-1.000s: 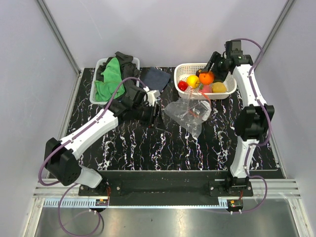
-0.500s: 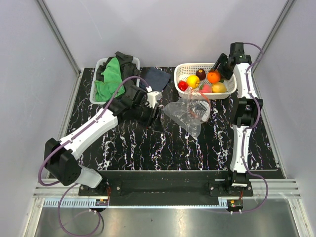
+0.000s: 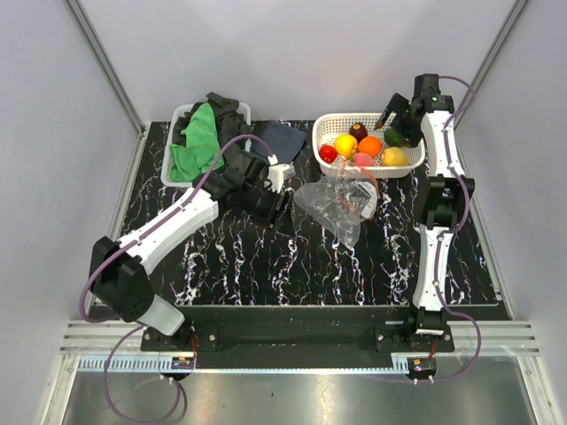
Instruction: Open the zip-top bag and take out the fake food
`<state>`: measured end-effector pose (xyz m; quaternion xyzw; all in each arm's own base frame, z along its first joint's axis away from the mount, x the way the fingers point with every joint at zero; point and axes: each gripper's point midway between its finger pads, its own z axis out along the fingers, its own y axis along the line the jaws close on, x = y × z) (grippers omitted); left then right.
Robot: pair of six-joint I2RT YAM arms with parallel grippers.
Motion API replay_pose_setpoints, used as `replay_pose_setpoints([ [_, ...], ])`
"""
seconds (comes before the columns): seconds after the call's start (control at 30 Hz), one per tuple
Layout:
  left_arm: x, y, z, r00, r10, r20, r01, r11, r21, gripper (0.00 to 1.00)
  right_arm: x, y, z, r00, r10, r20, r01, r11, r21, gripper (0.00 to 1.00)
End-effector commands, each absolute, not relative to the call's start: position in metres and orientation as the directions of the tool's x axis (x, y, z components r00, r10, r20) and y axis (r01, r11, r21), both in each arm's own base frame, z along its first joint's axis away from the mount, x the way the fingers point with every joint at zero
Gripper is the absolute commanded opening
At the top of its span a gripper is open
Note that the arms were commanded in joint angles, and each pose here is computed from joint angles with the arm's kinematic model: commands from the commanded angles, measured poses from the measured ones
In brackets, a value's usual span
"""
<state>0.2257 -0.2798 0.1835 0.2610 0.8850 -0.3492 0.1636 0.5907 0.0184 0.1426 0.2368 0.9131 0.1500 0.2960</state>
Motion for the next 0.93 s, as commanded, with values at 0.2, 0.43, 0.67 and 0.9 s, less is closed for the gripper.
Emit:
replay_pose_setpoints([
  [0.2,0.227,-0.306,0.214,-0.776,0.334,-0.535,0.629,0.477,-0.614,0.83,0.51,0.064,0.225,-0.752,0.457,-0.475,0.274,0.872,0.405,1.0],
  [0.43,0.219,-0.308,0.226,-0.814,0.192,-0.549,0.569,0.459,-0.683,0.99,0.434,0.121,0.234,-0.793,0.41,-0.45,0.185,0.866,0.464,1.0],
  [0.67,0.203,-0.298,0.267,-0.827,-0.118,-0.549,0.472,0.383,-0.794,0.99,0.315,0.164,0.24,-0.815,0.399,-0.42,0.054,0.774,0.631,1.0],
  [0.9,0.18,-0.265,0.308,-0.728,-0.421,-0.541,0.496,0.221,-0.84,0.99,0.229,0.165,0.239,-0.772,0.449,-0.45,-0.067,0.646,0.76,1.0],
])
